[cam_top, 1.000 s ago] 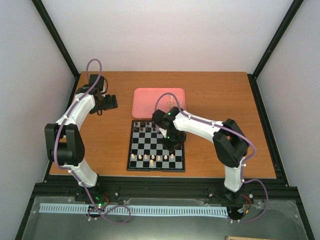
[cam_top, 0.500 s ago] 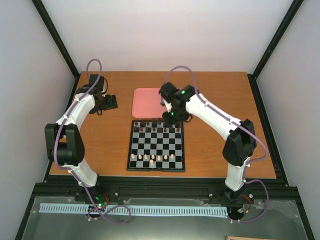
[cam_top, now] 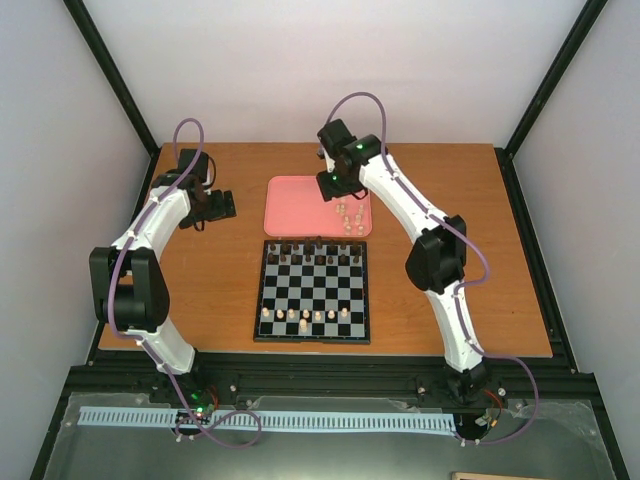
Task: Set up the chess pieces on the board
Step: Pick up the chess piece from the storage box.
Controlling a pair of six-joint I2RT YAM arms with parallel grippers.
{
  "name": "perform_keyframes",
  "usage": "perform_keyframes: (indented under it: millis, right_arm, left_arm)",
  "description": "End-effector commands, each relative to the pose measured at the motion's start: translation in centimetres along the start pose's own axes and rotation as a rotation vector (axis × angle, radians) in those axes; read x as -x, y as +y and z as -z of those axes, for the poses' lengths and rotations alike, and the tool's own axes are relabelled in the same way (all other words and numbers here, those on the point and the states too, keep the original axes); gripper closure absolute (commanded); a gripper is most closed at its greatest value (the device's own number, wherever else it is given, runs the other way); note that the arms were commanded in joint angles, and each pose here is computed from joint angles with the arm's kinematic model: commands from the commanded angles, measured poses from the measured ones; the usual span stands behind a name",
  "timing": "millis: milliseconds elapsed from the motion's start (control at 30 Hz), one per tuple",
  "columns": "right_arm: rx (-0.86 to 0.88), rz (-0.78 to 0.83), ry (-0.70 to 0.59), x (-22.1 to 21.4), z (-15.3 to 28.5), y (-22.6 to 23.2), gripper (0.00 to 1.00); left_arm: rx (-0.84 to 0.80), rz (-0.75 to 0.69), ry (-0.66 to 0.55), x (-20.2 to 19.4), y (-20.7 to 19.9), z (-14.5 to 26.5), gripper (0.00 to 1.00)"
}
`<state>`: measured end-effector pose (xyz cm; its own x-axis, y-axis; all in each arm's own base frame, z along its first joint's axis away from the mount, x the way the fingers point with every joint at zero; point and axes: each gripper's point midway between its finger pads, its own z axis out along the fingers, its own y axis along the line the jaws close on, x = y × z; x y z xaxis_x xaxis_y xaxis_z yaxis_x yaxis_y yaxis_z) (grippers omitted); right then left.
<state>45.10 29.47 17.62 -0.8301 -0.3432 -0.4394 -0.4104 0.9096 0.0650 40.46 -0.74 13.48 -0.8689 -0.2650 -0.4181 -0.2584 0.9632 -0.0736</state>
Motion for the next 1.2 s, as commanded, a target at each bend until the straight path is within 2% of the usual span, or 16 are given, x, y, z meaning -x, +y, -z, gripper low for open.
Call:
perform_keyframes:
  millis: [0,433,800,1000,1167]
  right_arm:
    - [-0.009,0.051,-0.095,2.3,-1.7,-0.2,0.48]
    - [-0.029,0.053,-0.046,2.2,-8.3,-2.8,0.51]
    - [-0.004,0.012,-0.016,1.5,-9.1,-3.9,0.52]
    - [0.022,-0.017,0.051,-0.4,-9.7,-3.9,0.58]
    - [-0.026,-0.022,0.065,-1.2,-9.3,-4.8,0.58]
  left_arm:
    - [-0.027,-0.008,-0.030,0.9,-0.7,0.9,0.00]
    - [-0.026,-0.007,-0.005,0.6,-0.8,-0.1,0.00]
    - [-0.033,-0.006,0.003,0.3,-0.9,-0.2,0.00]
    - [-0.029,-0.007,0.022,-0.2,-0.8,-1.0,0.00]
    - [-0.030,-0.004,0.028,-0.2,-0.8,-1.4,0.00]
